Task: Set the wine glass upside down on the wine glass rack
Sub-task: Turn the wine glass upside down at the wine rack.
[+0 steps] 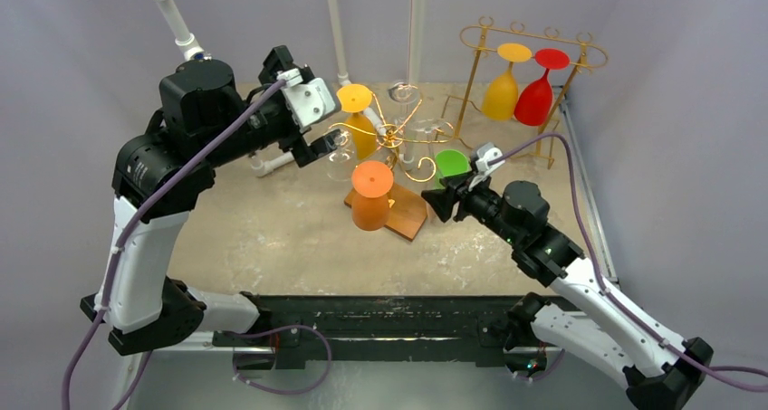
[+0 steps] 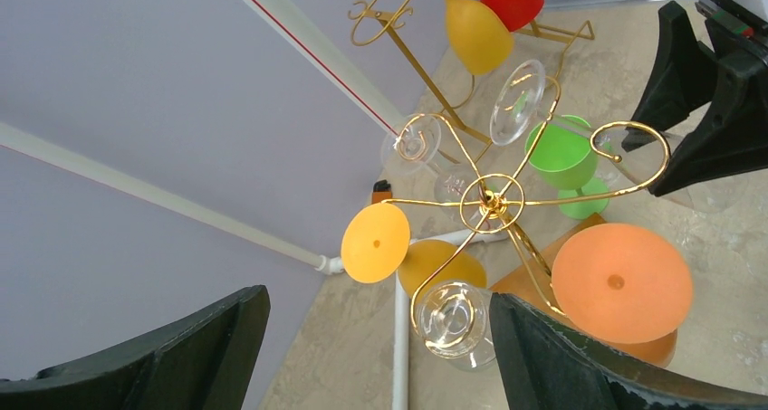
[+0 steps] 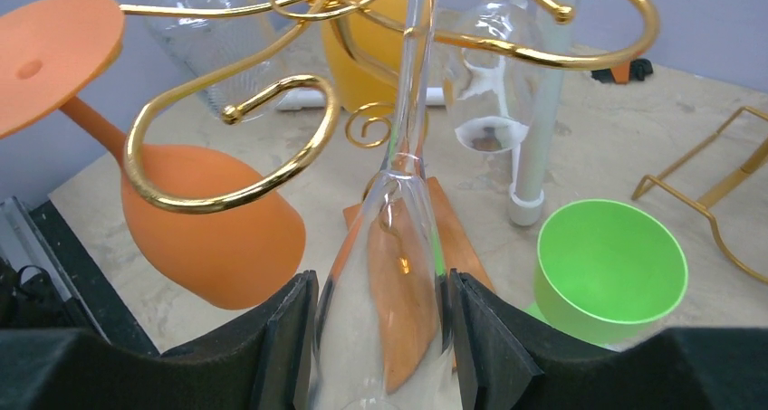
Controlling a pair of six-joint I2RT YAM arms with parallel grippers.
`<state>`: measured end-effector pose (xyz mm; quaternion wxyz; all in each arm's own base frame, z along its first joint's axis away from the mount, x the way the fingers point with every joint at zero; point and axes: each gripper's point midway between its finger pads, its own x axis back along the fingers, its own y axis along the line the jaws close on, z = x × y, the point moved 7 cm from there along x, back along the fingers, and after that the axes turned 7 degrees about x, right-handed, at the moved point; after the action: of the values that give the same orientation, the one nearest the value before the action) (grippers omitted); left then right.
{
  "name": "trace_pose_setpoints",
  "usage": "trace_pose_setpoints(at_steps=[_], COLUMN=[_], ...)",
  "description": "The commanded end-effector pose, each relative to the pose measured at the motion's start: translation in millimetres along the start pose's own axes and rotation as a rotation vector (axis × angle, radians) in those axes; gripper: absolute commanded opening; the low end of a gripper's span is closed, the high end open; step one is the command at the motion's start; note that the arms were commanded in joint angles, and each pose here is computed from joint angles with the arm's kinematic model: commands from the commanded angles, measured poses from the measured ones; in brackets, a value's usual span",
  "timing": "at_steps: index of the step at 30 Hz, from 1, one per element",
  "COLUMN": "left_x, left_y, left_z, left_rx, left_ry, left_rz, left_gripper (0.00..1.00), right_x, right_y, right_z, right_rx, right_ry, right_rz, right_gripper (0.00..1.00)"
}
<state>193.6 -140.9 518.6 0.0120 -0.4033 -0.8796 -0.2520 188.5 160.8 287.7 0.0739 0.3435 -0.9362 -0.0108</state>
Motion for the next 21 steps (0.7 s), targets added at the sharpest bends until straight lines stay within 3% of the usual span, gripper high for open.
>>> trace_pose_setpoints(at_steps=[1, 21], left_x=[8.5, -6.1], left_y=[9.8, 12.3], left_z=[23.2, 28.6], left_rx=[0.107, 0.115], left_ry=[0.176, 0.220], left_rz=[-0.175, -0.190], left_gripper=[1.00, 1.00], right_x=[-3.8, -11.1], right_y=[6.4, 29.0], right_z=[-16.3, 5.9], right_rx=[0.080, 0.151], right_ry=[-0.152, -0.193], right_rz=[-0.013, -0.112], right_gripper=[0.00, 0.00])
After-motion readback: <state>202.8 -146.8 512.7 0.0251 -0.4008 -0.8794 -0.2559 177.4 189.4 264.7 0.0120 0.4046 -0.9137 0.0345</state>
